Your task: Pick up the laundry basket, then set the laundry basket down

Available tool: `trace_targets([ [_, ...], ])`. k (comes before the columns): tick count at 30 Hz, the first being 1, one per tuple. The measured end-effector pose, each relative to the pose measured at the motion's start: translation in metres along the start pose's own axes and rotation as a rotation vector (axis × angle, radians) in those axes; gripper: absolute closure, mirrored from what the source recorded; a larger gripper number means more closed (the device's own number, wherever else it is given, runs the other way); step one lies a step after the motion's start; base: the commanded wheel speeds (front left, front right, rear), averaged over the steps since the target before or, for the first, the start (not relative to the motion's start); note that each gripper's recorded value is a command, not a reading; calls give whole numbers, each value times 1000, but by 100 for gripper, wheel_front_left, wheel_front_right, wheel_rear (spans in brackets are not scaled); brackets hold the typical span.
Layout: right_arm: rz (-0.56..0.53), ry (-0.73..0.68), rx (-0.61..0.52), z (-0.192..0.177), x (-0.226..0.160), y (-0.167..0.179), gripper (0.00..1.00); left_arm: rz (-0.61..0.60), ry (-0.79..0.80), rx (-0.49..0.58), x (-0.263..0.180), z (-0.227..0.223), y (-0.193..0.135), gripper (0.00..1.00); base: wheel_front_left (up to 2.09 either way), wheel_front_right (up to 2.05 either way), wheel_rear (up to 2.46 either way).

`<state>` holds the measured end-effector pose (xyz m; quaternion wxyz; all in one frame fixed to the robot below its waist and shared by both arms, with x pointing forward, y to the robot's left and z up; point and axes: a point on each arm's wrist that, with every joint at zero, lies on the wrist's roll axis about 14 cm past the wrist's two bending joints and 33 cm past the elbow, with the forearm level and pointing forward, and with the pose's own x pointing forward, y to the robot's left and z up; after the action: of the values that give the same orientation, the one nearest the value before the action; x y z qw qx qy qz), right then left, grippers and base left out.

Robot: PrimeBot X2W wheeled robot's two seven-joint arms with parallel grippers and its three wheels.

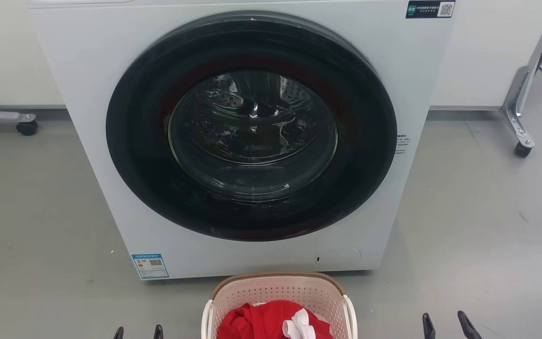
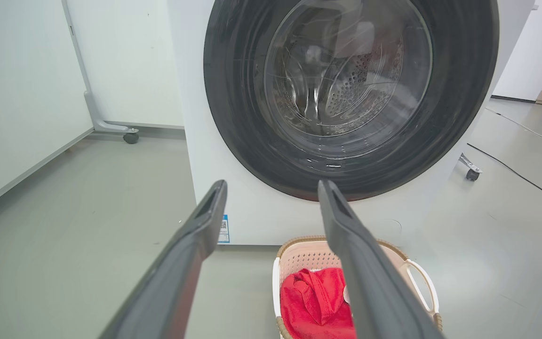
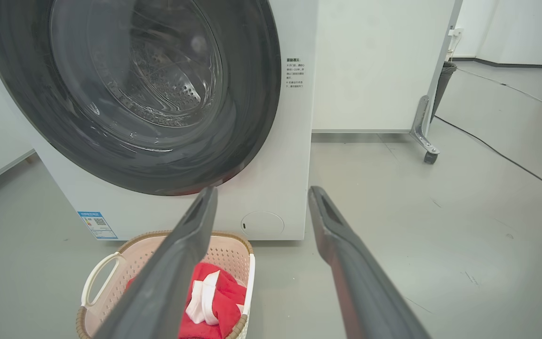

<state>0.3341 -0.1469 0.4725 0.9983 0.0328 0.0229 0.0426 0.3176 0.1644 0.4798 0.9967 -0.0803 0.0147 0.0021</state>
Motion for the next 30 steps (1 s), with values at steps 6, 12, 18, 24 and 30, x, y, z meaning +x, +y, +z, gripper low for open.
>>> trace_targets([
  [6,-1,-5,-3,1,0,1,0,-2,18,0,0,-2,-1,0,0,0,0],
  [12,-4,-5,-2,2,1,0,0,-2,37,-2,0,-5,-2,0,0,0,0],
  [18,-6,-2,4,2,1,0,0,-1,51,0,-1,-7,-2,0,0,0,0],
  [24,-6,10,6,-2,0,1,100,5,78,1,-4,-15,-1,100,0,0,0],
  [30,-21,62,28,-17,-6,-1,100,13,120,-17,-8,-26,1,100,0,0,0],
])
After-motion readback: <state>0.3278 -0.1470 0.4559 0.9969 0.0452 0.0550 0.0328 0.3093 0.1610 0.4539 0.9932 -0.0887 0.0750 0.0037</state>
